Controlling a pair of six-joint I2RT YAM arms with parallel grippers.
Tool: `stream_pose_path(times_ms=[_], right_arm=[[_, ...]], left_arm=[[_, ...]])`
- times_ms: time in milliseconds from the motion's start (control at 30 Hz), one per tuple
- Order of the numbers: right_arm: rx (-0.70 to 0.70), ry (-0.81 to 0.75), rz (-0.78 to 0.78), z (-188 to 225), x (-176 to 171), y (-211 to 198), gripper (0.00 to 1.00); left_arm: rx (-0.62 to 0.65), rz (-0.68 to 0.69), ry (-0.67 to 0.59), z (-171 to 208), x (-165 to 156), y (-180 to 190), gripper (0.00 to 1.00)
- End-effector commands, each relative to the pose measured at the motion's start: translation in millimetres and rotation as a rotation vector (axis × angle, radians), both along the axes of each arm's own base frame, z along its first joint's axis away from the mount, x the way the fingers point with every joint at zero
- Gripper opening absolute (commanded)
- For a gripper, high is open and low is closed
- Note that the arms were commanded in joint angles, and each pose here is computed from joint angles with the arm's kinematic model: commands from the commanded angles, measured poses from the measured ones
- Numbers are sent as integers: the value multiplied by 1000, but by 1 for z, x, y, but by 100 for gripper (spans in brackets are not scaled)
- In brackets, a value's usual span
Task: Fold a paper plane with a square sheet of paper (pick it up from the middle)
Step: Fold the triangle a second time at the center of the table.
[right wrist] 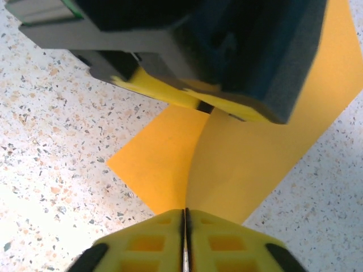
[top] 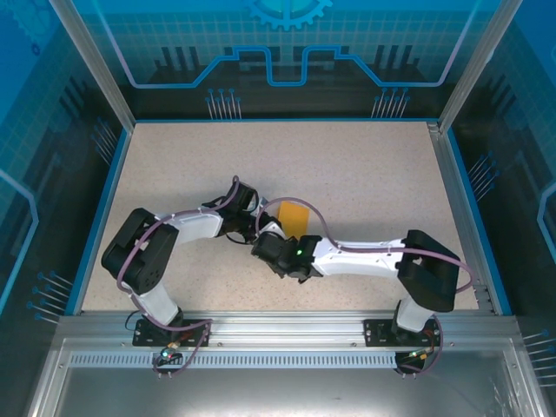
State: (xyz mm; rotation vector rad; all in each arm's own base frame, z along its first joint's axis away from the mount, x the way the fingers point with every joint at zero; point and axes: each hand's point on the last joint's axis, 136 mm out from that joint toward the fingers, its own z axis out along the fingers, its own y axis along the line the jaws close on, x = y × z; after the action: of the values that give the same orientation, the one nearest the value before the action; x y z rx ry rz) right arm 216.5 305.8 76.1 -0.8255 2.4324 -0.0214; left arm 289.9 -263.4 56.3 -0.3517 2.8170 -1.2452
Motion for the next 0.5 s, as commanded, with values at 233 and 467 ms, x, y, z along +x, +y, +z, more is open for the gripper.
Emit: stream_pose_path(times_ms=[233,467], right_arm=[[363,238,18,9,7,1,0],[561,392,-16,7,20,-14,0]], left_arm=[[145,129,-81,28,-8,33,53],[170,38,-81,19,-46,15,23]])
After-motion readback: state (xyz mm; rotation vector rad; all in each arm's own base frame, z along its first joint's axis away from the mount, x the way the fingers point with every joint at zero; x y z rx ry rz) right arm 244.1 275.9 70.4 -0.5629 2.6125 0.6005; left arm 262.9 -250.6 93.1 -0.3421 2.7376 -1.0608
